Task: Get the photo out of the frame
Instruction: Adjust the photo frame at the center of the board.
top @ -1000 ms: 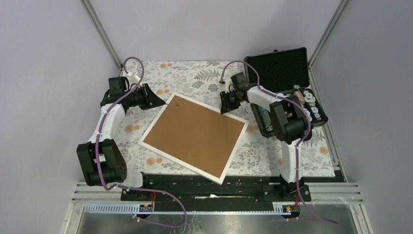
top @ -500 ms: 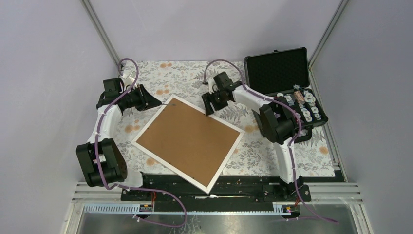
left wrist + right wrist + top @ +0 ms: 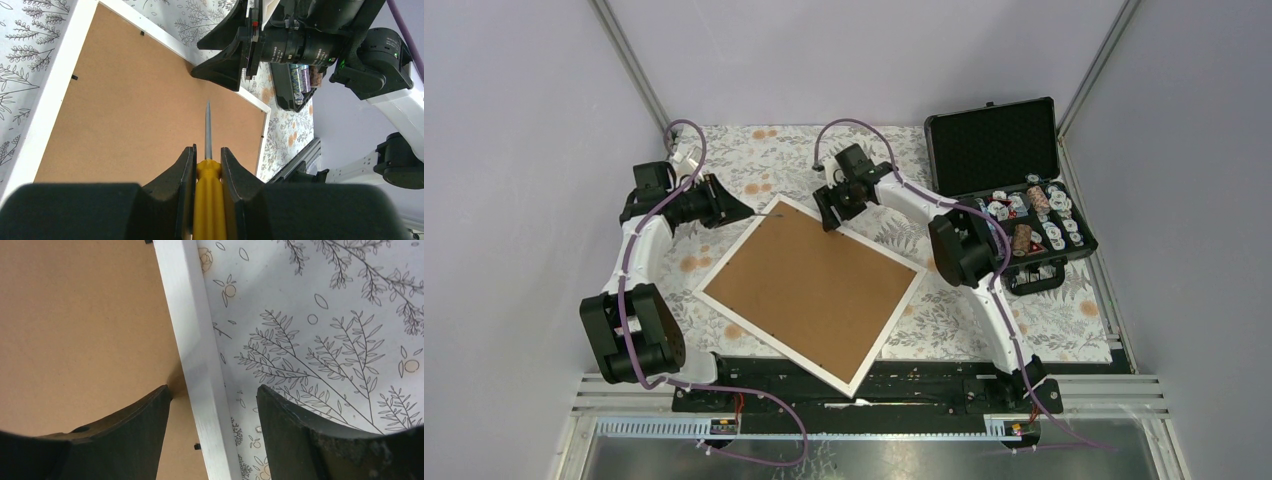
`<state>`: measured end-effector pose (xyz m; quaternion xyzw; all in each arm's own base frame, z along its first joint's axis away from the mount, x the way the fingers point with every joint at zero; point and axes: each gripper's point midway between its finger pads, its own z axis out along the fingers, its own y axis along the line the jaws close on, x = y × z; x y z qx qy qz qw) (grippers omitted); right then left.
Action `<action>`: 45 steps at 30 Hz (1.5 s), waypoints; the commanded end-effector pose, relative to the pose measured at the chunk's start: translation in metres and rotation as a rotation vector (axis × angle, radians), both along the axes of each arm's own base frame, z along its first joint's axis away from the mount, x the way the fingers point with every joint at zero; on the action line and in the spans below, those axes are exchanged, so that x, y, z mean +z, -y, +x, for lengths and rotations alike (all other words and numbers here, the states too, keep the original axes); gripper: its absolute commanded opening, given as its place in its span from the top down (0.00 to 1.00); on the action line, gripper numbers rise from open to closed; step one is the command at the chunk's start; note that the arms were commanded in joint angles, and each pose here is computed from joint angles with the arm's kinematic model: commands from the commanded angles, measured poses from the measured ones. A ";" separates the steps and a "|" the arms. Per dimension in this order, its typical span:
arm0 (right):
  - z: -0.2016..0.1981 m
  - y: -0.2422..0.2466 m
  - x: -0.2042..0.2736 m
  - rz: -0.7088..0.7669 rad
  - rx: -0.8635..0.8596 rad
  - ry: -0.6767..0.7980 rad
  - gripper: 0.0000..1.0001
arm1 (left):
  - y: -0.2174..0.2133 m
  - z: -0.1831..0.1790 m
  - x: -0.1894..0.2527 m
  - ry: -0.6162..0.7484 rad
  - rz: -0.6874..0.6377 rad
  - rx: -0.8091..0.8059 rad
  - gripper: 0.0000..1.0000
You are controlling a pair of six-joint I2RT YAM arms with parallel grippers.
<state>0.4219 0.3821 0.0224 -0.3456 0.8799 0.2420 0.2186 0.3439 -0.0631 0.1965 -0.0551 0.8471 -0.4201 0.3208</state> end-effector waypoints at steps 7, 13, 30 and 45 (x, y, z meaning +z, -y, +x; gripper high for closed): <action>0.013 0.009 -0.043 -0.155 -0.070 0.032 0.52 | -0.001 0.003 0.006 0.037 -0.016 -0.029 1.00; 0.045 0.042 -0.049 -0.129 -0.260 -0.065 0.67 | -0.003 0.005 0.004 0.034 -0.015 -0.024 1.00; 0.023 0.103 -0.038 0.010 -0.538 -0.343 0.60 | -0.005 0.005 0.003 0.022 -0.023 -0.014 1.00; -0.081 0.129 0.011 0.027 -0.391 -0.369 0.08 | 0.000 -0.020 0.004 0.042 0.004 -0.047 1.00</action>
